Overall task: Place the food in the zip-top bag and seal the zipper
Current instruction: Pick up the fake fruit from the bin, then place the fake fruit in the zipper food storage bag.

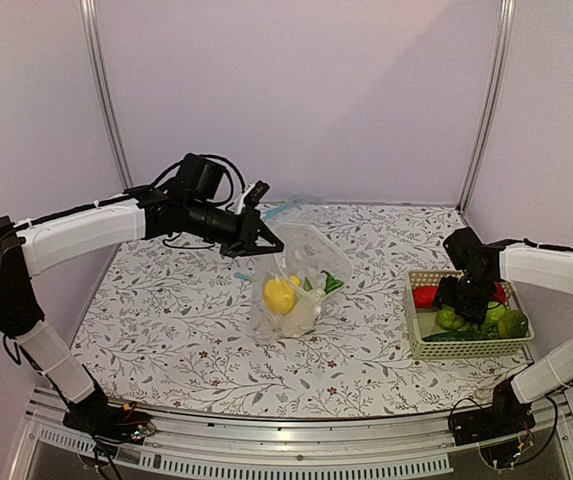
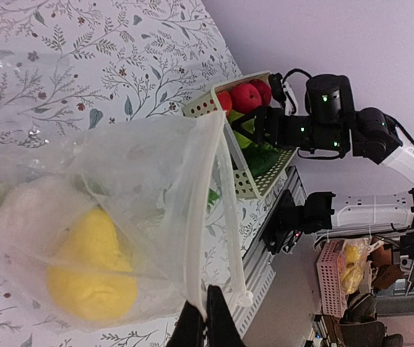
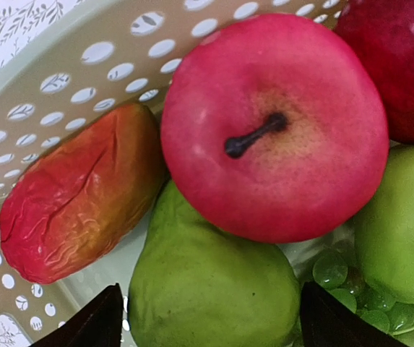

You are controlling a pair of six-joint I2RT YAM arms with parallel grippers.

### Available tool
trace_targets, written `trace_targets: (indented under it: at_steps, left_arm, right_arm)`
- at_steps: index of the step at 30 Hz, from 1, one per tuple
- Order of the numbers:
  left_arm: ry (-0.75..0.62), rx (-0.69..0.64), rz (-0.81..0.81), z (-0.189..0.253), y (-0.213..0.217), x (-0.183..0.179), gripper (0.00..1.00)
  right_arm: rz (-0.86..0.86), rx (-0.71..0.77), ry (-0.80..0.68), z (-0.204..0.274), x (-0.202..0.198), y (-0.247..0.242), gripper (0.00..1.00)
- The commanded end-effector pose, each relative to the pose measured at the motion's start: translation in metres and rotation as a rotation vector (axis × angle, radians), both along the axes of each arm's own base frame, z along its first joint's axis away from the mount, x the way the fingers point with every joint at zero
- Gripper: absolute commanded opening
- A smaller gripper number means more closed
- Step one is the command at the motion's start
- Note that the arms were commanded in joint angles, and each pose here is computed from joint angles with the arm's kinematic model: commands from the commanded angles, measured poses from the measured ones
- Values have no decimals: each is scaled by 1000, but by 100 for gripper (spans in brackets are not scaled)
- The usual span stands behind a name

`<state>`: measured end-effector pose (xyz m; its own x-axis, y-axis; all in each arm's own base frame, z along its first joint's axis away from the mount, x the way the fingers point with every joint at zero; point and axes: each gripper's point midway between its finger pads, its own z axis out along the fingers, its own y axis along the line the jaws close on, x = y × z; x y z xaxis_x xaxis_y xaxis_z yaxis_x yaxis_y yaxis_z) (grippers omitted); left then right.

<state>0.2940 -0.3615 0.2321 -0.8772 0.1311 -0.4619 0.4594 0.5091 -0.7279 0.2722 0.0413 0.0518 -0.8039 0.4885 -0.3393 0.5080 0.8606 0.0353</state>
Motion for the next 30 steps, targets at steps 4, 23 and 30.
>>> trace_targets:
  at_steps: [4, 23, 30]
  left_arm:
    - [-13, -4, 22, 9, 8, 1, 0]
    - [-53, -34, -36, 21, -5, -5, 0]
    - [-54, -44, -51, 25, -11, -7, 0]
  right_arm:
    - [28, 9, -11, 1, 5, 2, 71]
    - [174, 137, -337, 134, 4, 25, 62]
    - [367, 224, -515, 203, 7, 85, 61]
